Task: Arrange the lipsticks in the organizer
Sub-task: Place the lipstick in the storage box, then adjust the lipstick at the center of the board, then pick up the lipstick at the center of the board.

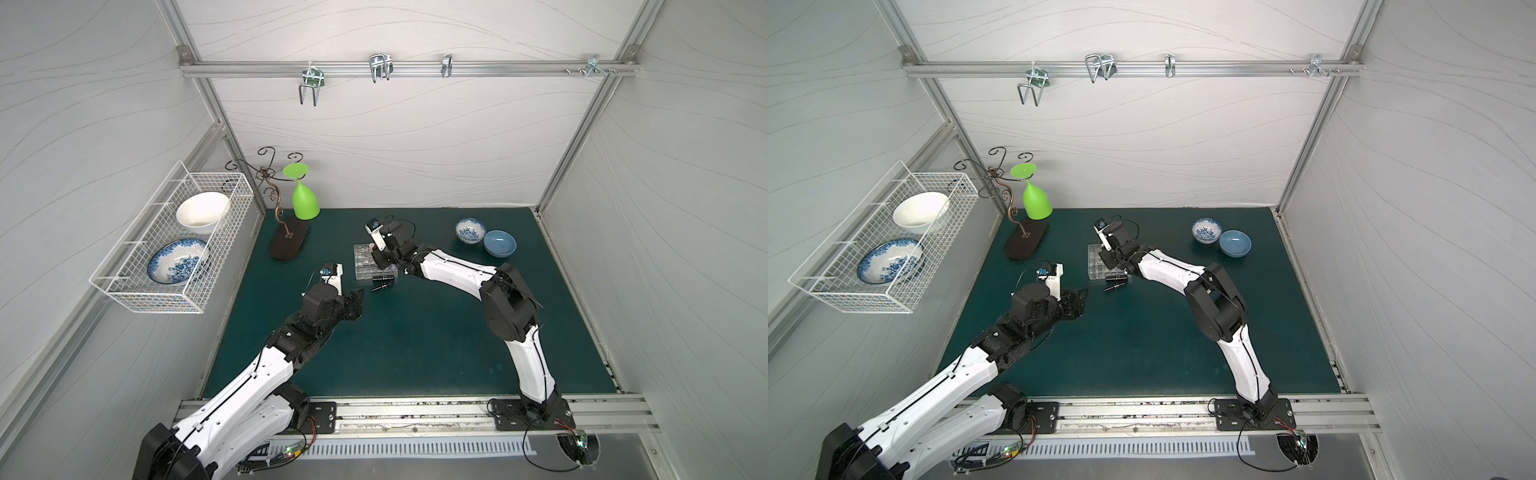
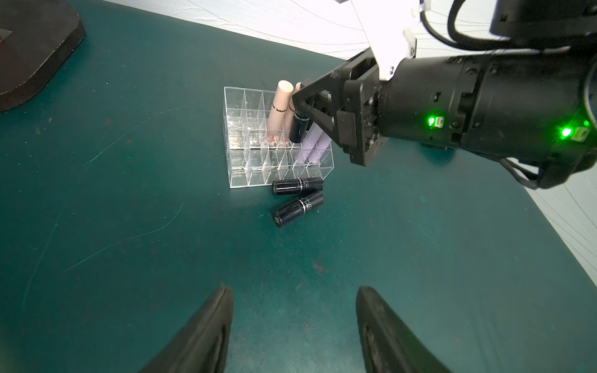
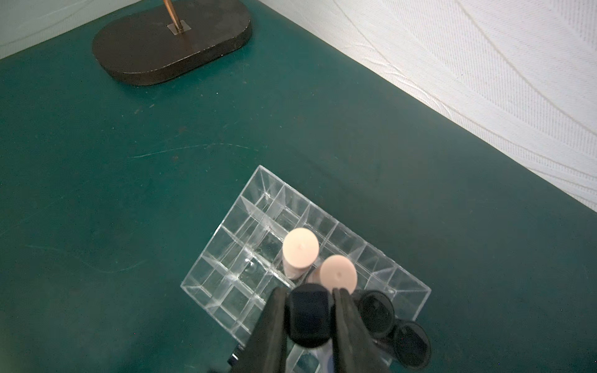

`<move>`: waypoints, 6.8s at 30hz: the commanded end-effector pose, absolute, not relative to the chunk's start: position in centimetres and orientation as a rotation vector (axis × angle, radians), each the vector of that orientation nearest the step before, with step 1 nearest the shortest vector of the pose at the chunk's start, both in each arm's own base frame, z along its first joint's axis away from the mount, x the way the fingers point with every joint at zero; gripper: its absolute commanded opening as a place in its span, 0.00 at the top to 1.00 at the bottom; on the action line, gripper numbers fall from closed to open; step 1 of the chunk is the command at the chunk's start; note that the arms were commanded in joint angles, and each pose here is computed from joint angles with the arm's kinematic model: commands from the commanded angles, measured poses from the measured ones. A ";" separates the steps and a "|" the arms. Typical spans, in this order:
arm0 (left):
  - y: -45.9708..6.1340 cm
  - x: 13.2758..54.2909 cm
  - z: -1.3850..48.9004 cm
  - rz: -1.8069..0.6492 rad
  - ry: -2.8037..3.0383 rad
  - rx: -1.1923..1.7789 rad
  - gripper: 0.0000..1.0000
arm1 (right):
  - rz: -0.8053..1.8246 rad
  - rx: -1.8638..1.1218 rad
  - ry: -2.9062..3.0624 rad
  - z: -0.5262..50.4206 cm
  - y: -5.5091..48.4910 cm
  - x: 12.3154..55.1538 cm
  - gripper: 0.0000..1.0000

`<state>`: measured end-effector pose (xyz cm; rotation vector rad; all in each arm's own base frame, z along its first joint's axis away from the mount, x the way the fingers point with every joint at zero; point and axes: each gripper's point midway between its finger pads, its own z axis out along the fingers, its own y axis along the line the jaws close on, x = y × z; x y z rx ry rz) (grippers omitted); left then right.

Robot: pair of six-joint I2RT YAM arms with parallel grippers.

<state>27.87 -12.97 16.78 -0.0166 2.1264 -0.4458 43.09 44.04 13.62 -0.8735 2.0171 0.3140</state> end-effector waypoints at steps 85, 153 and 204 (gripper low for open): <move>-21.9 37.0 2.8 0.018 2.698 0.552 0.31 | 0.579 -0.527 2.207 17.3 27.5 29.9 0.41; -13.4 34.0 15.2 -0.388 2.270 -0.080 0.45 | 0.347 -0.591 2.661 4.1 38.5 32.3 0.24; -13.9 33.8 13.6 -0.392 2.323 -0.042 0.50 | 0.204 -0.344 2.671 2.0 36.4 36.4 0.35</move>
